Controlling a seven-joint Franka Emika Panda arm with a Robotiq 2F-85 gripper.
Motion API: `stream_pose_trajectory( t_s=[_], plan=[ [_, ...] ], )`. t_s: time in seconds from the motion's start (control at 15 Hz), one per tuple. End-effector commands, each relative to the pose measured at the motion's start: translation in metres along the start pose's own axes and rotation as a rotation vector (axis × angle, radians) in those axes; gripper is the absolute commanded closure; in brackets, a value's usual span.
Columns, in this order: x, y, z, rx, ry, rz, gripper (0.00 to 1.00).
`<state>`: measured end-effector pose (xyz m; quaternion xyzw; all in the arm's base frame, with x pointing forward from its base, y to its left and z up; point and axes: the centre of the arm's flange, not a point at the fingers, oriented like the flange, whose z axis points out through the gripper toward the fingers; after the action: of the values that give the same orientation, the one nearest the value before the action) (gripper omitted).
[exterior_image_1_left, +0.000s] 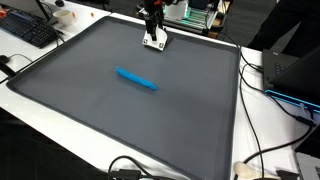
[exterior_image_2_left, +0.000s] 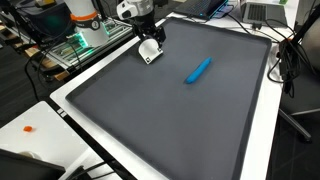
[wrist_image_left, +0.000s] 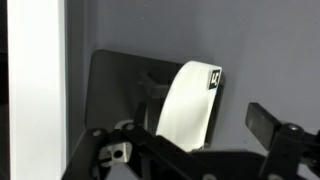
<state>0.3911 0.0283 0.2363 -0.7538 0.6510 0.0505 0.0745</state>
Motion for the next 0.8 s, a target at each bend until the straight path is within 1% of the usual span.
stream_pose_trajectory(
  t_s=[0.0, 0.07, 0.2, 0.27, 0.4, 0.47, 0.53, 0.67, 0.73],
  plan=[
    [-0.0007, -0.0021, 0.0051, 0.003, 0.045, 0.003, 0.0],
    [-0.0012, -0.0027, 0.0055, 0.004, 0.048, -0.001, 0.03],
    [-0.0017, -0.0037, 0.0066, 0.004, 0.063, -0.001, 0.28],
    [-0.0019, -0.0041, 0.0068, 0.004, 0.068, -0.002, 0.33],
    [-0.0025, -0.0045, 0.0063, 0.005, 0.073, 0.001, 0.49],
    [-0.0026, -0.0049, 0.0059, 0.007, 0.074, 0.004, 0.54],
    [-0.0026, -0.0051, 0.0058, 0.008, 0.075, 0.005, 0.61],
    [-0.0026, -0.006, 0.0053, 0.012, 0.073, 0.013, 0.77],
    [-0.0024, -0.0066, 0.0046, 0.016, 0.07, 0.02, 0.87]
  ],
)
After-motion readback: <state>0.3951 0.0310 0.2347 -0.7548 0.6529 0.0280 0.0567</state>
